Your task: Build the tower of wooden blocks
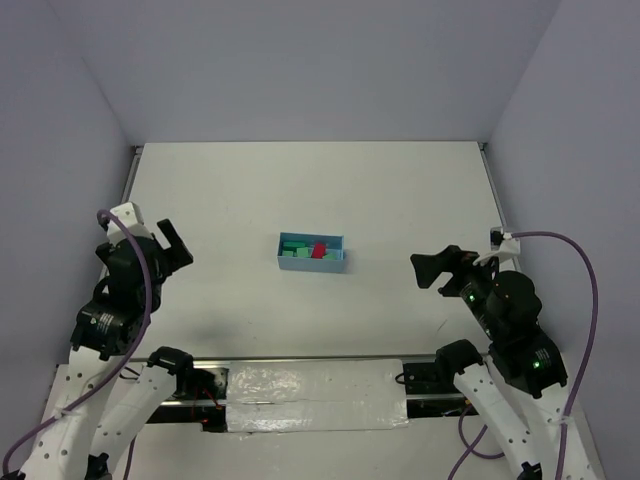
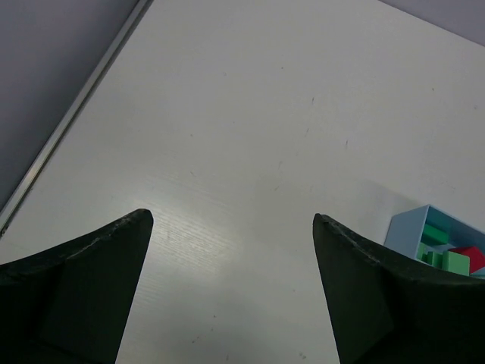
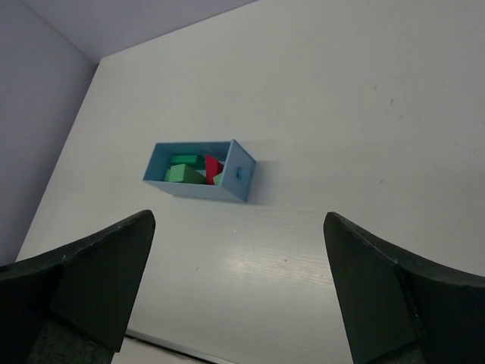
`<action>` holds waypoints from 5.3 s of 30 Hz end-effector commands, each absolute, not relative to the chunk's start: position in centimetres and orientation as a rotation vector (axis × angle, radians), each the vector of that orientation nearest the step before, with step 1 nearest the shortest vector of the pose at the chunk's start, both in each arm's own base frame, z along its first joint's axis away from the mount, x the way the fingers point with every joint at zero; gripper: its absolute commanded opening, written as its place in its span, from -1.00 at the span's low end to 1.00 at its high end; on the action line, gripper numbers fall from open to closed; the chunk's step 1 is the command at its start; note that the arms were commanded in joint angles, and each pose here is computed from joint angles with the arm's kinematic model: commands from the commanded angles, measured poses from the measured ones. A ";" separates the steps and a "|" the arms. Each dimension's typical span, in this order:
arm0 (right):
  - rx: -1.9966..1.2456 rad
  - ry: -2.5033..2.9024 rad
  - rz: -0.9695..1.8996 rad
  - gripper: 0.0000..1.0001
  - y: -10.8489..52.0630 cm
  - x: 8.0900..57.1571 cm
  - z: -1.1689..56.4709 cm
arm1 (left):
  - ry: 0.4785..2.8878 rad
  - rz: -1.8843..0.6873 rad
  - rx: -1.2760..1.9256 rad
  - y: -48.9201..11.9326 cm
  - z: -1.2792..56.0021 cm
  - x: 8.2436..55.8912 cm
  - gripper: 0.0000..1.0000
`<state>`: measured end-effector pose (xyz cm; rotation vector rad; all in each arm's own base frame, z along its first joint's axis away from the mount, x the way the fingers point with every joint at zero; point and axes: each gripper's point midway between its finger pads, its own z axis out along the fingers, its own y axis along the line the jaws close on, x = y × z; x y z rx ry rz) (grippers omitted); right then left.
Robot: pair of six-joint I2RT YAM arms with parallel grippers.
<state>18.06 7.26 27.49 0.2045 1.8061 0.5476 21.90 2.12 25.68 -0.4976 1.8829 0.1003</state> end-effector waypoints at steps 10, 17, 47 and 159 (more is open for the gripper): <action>-0.142 1.743 0.815 0.99 15.1 22.6 27.3 | 1.886 0.044 -0.429 0.8 26.0 23.1 0.99; -0.513 1.957 0.490 0.99 20.3 29.1 22.9 | 1.919 0.037 -0.398 0.2 25.3 23.5 0.99; -1.192 2.169 0.220 -0.48 28.3 36.3 8.9 | 1.992 -0.028 -0.294 -1.9 24.1 24.7 0.99; 0.415 2.465 0.022 0.42 7.1 39.9 7.2 | 1.993 -0.142 -0.158 -4.5 24.3 24.6 0.99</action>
